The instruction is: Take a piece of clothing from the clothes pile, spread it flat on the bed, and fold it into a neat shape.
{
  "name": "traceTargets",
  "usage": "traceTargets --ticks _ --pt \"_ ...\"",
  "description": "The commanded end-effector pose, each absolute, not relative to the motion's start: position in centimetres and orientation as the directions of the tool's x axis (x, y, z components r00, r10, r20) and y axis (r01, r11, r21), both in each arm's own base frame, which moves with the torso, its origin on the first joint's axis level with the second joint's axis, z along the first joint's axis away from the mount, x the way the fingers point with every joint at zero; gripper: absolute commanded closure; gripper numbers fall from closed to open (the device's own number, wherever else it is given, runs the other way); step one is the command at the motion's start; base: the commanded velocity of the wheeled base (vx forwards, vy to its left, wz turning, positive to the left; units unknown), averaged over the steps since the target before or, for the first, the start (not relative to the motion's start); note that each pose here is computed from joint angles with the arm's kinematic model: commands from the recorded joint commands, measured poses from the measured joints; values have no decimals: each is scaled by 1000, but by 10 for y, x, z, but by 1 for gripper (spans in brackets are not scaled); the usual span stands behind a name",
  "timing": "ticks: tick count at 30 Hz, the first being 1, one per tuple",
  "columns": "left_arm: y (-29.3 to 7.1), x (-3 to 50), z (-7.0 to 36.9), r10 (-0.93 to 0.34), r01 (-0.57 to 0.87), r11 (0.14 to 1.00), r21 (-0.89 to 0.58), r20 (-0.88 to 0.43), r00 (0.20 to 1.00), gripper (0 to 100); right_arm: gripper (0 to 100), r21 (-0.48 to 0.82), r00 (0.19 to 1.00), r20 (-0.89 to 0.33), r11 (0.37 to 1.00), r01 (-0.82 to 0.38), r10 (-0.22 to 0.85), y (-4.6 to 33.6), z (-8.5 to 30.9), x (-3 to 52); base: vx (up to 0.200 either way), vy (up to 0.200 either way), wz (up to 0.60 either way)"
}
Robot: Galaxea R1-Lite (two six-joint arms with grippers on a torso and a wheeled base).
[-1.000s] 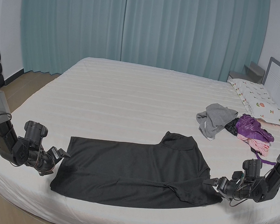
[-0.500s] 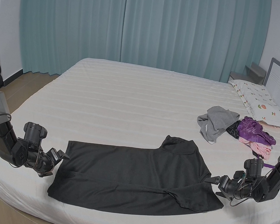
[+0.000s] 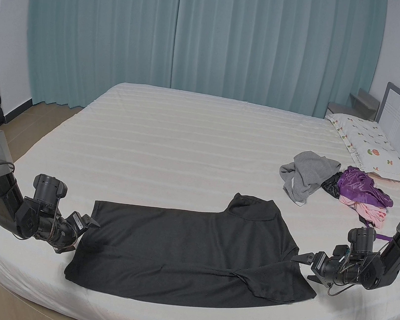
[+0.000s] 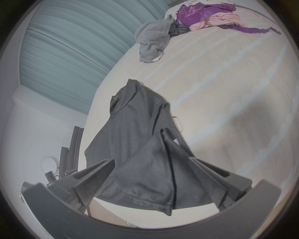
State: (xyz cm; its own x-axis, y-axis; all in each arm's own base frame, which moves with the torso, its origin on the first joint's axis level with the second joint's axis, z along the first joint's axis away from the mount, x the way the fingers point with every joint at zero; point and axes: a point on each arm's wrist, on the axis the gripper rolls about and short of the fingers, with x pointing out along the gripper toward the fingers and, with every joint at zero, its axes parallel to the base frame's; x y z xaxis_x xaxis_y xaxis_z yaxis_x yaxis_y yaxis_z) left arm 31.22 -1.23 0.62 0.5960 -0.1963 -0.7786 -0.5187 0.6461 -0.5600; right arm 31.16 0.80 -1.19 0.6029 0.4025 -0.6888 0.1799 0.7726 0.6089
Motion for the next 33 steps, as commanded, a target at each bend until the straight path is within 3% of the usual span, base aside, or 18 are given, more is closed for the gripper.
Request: traceTargets --ticks 1,13,23,33 --pt "-10 315 18 -191 -500 641 -582 -752 631 0 0 610 600 -689 773 174 408 11 -12 311 0 0 0" --pt "-8 359 32 -180 -413 660 -627 -666 724 0 0 627 606 -682 755 194 410 11 -13 315 0 0 0" --pt "5 417 5 -164 -298 769 -565 -625 763 0 0 676 626 -651 704 219 430 7 -17 319 0 0 0" --pt "7 438 -29 -163 -249 825 -507 -635 755 0 0 669 621 -655 712 212 430 8 -19 318 0 0 0"
